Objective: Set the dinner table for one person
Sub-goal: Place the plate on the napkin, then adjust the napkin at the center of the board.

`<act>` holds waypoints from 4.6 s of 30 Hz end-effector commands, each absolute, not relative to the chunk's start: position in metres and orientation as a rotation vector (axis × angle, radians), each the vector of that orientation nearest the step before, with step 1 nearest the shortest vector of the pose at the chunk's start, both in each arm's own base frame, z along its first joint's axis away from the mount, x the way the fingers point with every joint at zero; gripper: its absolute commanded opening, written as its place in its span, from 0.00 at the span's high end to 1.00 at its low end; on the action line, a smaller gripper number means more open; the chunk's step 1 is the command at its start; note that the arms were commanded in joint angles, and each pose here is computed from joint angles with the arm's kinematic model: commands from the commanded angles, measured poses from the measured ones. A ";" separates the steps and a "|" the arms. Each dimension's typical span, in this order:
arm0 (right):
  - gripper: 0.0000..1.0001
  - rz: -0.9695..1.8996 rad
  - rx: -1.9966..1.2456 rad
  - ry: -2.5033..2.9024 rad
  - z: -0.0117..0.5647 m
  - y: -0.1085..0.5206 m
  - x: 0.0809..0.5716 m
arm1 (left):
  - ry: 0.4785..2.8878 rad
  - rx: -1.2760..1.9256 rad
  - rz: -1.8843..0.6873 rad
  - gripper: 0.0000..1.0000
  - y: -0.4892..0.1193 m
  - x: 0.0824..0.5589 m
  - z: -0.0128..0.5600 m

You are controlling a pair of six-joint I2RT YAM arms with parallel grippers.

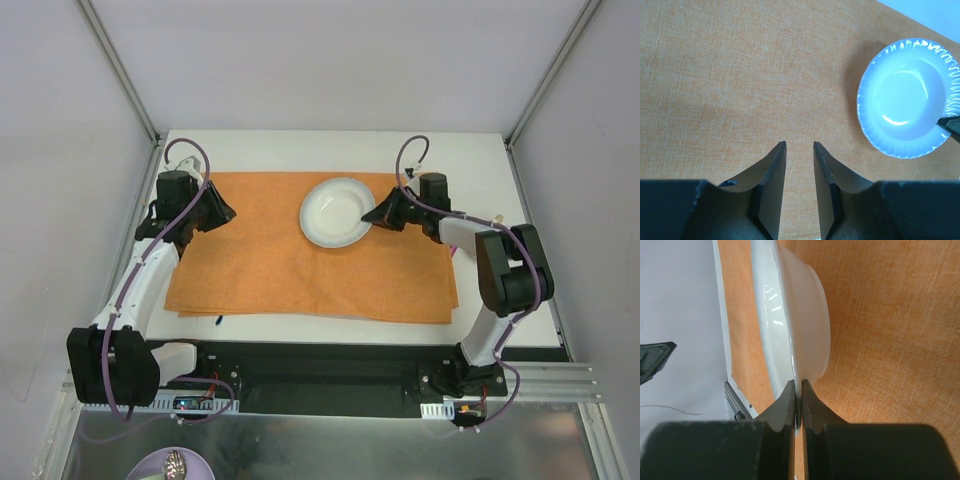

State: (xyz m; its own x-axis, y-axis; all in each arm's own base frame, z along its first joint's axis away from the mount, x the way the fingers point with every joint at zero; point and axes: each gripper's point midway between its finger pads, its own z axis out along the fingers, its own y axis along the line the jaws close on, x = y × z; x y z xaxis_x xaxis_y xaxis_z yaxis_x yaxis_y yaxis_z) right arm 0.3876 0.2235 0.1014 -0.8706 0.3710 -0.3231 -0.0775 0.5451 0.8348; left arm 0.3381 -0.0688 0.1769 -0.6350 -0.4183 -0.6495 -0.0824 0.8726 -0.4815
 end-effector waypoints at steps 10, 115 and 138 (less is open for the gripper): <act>0.99 1.451 0.006 2.117 0.156 0.278 0.367 | 2.177 -0.371 -0.532 0.72 -0.063 0.339 0.186; 0.99 0.663 -0.002 2.571 0.051 0.198 0.377 | 2.295 -0.509 -0.520 1.00 -0.056 0.355 0.132; 0.99 0.010 0.032 2.700 0.018 0.134 0.406 | 2.294 -0.508 -0.508 0.97 -0.054 0.355 0.130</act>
